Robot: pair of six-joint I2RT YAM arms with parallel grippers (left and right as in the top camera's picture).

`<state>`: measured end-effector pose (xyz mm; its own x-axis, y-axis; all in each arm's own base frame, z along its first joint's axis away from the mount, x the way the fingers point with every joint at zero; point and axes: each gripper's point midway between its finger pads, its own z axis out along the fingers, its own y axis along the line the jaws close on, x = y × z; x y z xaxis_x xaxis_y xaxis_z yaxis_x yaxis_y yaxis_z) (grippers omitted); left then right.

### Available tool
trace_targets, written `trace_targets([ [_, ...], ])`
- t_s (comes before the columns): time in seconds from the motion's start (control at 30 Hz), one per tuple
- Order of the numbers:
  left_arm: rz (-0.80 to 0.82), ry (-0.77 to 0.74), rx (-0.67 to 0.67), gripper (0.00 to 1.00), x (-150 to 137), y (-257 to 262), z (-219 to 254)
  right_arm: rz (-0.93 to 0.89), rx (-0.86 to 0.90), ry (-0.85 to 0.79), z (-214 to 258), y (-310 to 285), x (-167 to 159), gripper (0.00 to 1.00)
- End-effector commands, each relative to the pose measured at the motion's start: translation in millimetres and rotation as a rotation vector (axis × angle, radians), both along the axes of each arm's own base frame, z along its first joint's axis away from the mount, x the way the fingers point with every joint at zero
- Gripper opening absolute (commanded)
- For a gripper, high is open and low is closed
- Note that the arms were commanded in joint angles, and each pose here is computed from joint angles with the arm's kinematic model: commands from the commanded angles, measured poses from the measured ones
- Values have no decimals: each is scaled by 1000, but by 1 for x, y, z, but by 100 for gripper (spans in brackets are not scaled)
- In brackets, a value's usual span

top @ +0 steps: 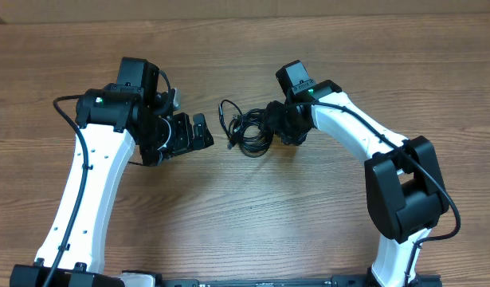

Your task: Untangle cables

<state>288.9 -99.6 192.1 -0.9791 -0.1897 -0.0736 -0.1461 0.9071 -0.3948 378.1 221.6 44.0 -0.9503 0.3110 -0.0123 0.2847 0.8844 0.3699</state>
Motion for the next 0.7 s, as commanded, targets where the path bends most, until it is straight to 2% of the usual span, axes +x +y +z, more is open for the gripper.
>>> trace_targets([
  [0.0, 70, 12, 74, 100, 4, 11, -8, -15, -26, -11, -2, -4, 3, 64],
  [0.57, 93, -1, 61, 100, 9, 10, -7, -42, -54, 5, -15, -11, -3, 63],
  [0.67, 93, 0, 61, 100, 9, 10, -7, -41, -47, 0, -15, -10, -2, 59],
])
